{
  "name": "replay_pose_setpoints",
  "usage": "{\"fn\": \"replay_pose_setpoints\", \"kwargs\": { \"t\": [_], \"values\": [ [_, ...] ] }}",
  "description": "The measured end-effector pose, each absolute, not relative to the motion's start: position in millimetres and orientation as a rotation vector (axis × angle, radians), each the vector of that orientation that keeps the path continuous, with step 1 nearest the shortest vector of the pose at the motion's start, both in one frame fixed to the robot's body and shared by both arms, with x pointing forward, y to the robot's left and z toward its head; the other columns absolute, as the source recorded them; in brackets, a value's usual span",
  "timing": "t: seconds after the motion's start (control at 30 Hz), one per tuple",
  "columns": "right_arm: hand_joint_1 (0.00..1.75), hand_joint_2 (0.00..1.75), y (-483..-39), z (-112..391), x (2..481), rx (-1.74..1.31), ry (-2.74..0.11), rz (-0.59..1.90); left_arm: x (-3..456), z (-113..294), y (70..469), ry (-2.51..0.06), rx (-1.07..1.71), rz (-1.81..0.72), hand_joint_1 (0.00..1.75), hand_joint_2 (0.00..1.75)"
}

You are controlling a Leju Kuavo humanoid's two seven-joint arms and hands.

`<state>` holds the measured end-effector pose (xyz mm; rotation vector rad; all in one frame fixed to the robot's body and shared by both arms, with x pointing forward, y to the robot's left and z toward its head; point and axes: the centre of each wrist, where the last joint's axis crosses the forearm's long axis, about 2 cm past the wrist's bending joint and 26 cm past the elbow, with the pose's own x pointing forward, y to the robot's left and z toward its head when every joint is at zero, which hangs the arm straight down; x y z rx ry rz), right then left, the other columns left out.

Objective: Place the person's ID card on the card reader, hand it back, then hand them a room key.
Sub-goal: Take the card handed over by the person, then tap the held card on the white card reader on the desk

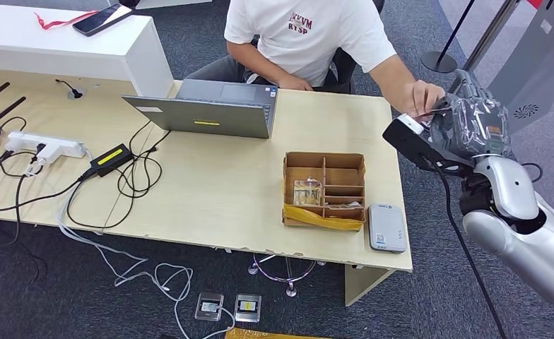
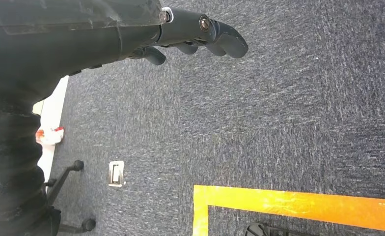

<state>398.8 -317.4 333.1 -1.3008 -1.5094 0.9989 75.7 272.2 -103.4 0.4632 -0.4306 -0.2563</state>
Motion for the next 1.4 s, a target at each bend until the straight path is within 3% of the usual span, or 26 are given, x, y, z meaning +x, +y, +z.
{"fn": "replay_pose_setpoints", "kwargs": {
  "t": [1.4],
  "values": [
    [1.75, 1.75, -307, 308, 393, -1.183, -1.526, 1.016, 75, -103, 273, -0.420, 0.467, -0.222, 0.00, 1.75]
  ]
}}
